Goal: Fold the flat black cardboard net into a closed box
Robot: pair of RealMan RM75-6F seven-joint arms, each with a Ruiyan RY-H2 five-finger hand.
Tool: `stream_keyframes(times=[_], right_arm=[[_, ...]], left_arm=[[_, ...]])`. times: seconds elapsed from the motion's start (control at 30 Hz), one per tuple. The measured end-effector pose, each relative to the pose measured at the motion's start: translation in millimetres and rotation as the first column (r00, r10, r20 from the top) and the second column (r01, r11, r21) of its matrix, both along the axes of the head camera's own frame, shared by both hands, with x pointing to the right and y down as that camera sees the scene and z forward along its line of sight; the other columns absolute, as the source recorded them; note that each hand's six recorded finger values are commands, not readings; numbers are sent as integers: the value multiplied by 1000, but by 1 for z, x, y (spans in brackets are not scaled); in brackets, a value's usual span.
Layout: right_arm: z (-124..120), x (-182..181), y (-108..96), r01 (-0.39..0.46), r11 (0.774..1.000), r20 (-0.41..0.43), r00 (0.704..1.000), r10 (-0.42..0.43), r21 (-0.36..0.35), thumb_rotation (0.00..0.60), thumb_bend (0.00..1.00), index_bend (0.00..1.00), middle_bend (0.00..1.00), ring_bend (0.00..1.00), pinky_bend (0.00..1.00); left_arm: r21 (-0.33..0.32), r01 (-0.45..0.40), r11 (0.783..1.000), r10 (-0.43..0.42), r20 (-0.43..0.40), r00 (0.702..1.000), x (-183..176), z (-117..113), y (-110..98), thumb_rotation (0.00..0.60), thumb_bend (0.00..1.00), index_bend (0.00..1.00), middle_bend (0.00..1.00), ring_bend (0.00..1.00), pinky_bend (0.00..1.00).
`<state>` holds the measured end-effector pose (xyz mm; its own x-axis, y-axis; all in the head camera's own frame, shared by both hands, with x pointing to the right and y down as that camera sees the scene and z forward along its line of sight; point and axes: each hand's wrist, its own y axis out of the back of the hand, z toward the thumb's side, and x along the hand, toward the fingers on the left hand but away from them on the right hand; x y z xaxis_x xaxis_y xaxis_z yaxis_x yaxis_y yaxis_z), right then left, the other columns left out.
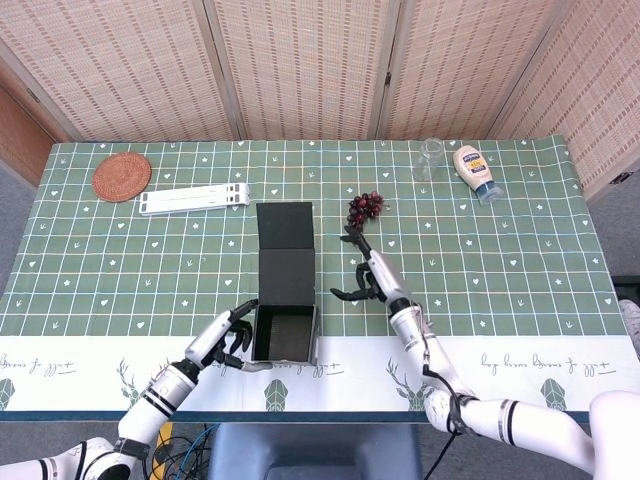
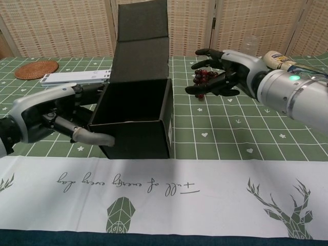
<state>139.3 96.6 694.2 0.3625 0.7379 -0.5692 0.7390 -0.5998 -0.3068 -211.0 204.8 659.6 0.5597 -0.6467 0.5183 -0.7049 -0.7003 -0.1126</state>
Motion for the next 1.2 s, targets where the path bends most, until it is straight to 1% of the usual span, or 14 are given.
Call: stream_keyframes(times=[0.2, 0.3, 0.4, 0.57, 0.67, 0.8, 0.97, 1.1, 1.2], right_arm=[[2, -34, -6, -4, 1000, 50, 999, 5, -11, 600, 110, 0, 143, 780, 1000], [-1, -48, -10, -20, 1000, 91, 996, 22, -20, 600, 50, 0, 154, 780, 1000], [-8, -57, -11, -22, 999, 133, 991, 26, -29, 600, 2, 0, 162, 780, 1000], [-22, -61, -11, -29, 998, 218, 975, 42, -64, 600, 0, 0, 184, 780, 1000], [-28, -61, -13, -22, 996, 254, 966, 44, -87, 600, 0, 0, 215, 781, 1000], [-34, -61, -13, 8, 994, 274, 961, 23, -113, 600, 0, 0, 242, 789, 1000], [-40, -68, -12, 67, 985, 301, 953, -15, -160, 600, 0, 0, 279, 791, 1000], [-47, -77, -12, 139, 971, 313, 947, -73, -192, 600, 0, 0, 291, 791, 1000], [-51, -82, -11, 194, 957, 314, 942, -121, -214, 600, 0, 0, 311, 792, 1000]], left_arm=[[12, -55, 998, 55, 2, 998, 13, -2, 1, 600, 74, 288, 314, 694, 809], [20, -82, 996, 81, 22, 996, 17, 1, 0, 600, 74, 286, 314, 694, 808], [14, -77, 997, 76, 46, 996, 17, 9, -3, 600, 74, 286, 315, 694, 809], [6, -67, 998, 66, 100, 993, 12, 26, -9, 600, 74, 285, 314, 694, 809], [19, -81, 997, 78, 128, 989, 12, 31, -10, 600, 74, 281, 315, 694, 809], [21, -72, 997, 68, 146, 987, 13, 37, -12, 600, 74, 279, 315, 694, 809], [37, -83, 996, 75, 200, 977, 14, 46, -16, 600, 74, 277, 315, 694, 809], [28, -53, 998, 46, 226, 973, 13, 55, -19, 600, 73, 273, 314, 695, 809], [18, -24, 1000, 19, 245, 969, 11, 60, -21, 600, 74, 270, 315, 695, 809]])
